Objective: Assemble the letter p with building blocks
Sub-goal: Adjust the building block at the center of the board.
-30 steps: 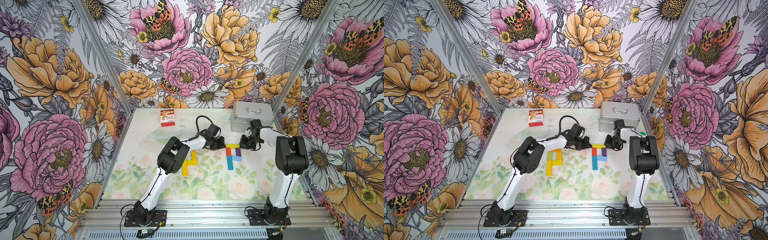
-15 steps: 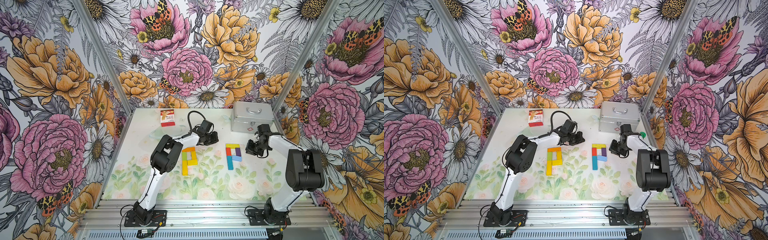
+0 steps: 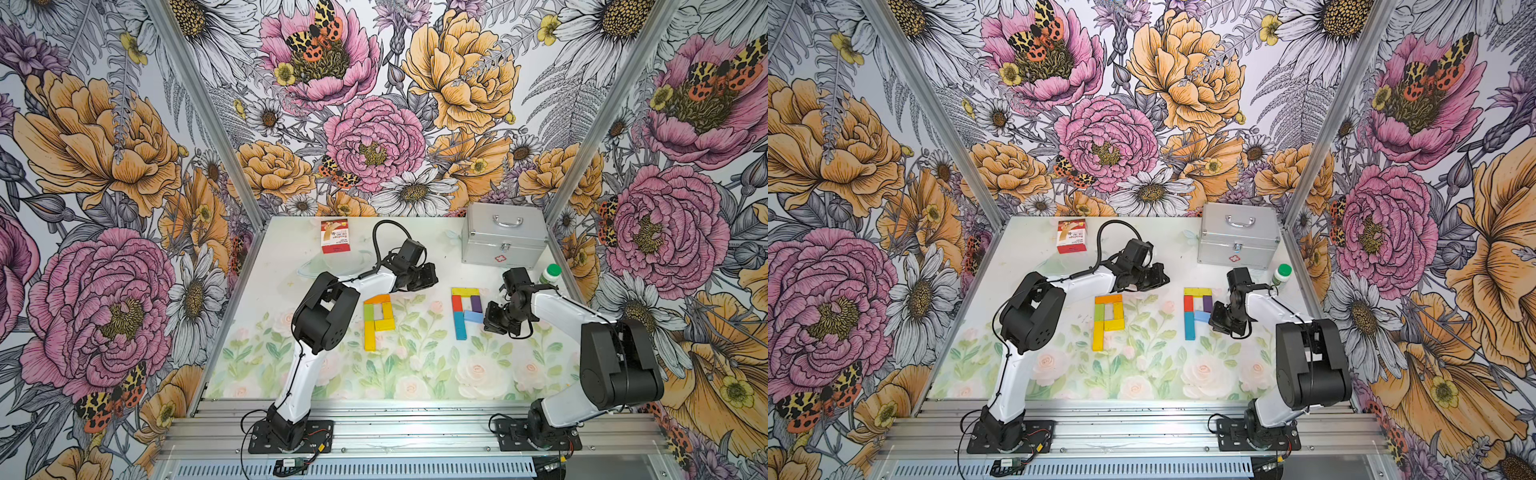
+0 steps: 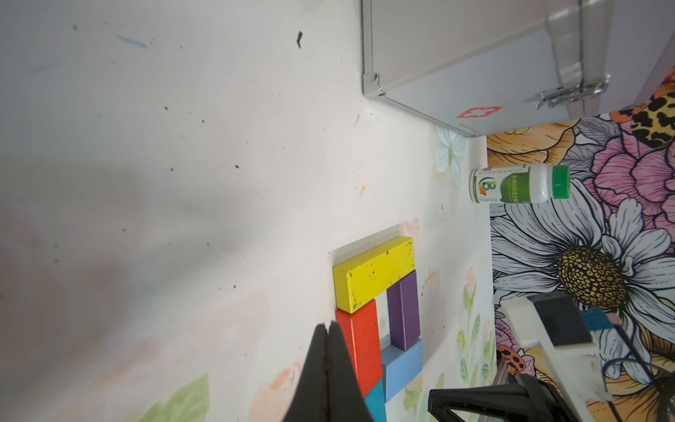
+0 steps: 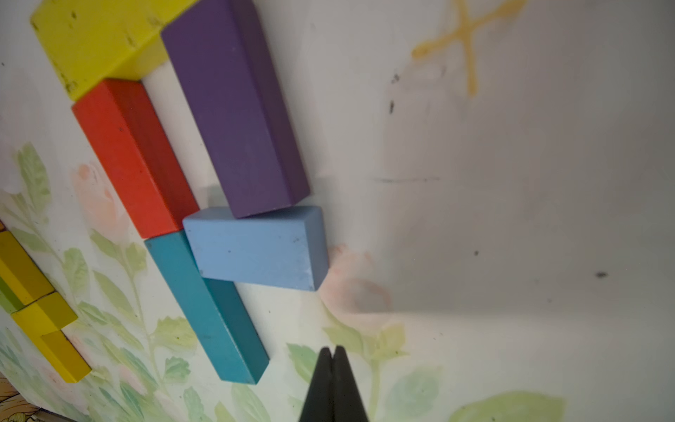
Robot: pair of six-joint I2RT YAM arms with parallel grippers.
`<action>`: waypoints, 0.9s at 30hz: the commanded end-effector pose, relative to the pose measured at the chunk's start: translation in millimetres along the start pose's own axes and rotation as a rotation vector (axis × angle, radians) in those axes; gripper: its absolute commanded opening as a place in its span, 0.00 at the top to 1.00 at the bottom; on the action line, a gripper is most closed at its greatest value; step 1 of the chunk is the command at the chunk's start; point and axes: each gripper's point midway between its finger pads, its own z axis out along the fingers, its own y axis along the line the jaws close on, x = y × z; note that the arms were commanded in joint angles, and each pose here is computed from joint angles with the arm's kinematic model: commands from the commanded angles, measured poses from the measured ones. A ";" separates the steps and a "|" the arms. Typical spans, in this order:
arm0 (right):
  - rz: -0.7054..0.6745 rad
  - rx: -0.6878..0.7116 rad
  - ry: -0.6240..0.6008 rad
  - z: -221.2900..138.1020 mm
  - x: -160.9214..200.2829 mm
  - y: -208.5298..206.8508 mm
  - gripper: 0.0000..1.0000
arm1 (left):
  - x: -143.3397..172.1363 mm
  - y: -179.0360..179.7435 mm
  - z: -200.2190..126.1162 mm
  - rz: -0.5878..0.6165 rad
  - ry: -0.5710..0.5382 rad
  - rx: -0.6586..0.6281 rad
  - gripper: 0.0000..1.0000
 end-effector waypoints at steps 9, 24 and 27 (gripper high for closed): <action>-0.009 0.029 0.003 13.7 -11.0 4.5 1.00 | 3.1 -6.8 -11.0 0.024 -0.010 0.022 1.00; -0.011 0.042 0.015 23.9 -21.2 5.1 1.00 | 6.1 1.8 -10.0 0.011 -0.004 0.014 1.00; -0.010 0.050 0.019 25.8 -21.2 3.4 1.00 | 6.6 3.9 -9.1 0.007 -0.003 0.012 1.00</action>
